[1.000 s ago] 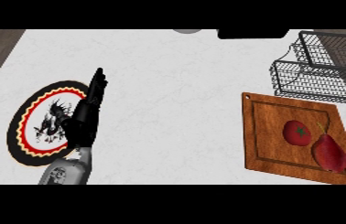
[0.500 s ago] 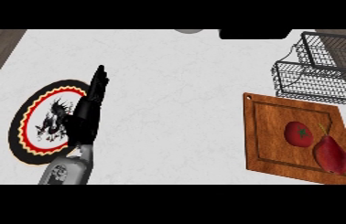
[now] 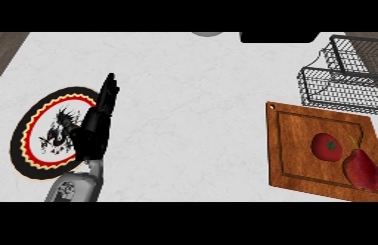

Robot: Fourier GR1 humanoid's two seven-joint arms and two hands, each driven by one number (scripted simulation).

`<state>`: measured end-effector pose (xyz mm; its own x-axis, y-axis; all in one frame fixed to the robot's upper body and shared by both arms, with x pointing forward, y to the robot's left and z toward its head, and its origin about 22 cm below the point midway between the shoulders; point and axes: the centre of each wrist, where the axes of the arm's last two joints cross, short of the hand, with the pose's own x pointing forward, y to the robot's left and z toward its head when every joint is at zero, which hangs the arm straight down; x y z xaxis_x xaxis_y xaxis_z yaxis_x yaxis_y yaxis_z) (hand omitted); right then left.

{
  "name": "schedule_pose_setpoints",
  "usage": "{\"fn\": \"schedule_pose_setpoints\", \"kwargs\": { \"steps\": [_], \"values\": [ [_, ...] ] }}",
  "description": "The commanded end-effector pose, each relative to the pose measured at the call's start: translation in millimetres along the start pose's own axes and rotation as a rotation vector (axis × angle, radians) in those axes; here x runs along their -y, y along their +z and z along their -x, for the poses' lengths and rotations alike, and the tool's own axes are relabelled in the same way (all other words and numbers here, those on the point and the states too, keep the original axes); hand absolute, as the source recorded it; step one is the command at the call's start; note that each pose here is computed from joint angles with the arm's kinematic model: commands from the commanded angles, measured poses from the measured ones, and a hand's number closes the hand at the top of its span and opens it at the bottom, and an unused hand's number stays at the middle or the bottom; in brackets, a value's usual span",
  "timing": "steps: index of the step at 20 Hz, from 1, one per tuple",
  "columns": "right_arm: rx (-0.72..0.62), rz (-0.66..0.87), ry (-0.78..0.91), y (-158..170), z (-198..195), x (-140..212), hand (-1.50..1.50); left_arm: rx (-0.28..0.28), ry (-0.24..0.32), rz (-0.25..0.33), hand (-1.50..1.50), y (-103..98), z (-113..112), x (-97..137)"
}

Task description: Pick the tomato from the cutting board and place it in the tiered basket

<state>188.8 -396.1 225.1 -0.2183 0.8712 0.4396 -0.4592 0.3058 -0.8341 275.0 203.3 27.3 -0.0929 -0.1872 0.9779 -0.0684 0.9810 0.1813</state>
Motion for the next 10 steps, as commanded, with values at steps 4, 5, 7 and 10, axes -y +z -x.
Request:
{"fn": "schedule_pose_setpoints", "kwargs": {
  "steps": [4, 5, 7, 10],
  "values": [
    [-0.069, -0.018, 0.05, 10, -7, 1, -1.5, -0.008, -0.004, 0.012, 0.0, 6, -9, 9],
    [-0.077, -0.01, 0.08, -8, 8, -9, -1.5, -0.004, 0.004, 0.009, 0.0, 1, -2, 14],
    [-0.076, -0.01, 0.096, -8, 11, 1, -1.5, 0.007, -0.016, 0.002, 0.0, 14, 6, 6],
    [-0.104, -0.027, 0.125, 2, -9, -14, -1.5, -0.001, -0.007, -0.011, 0.0, 12, -7, -16]
  ]
}}
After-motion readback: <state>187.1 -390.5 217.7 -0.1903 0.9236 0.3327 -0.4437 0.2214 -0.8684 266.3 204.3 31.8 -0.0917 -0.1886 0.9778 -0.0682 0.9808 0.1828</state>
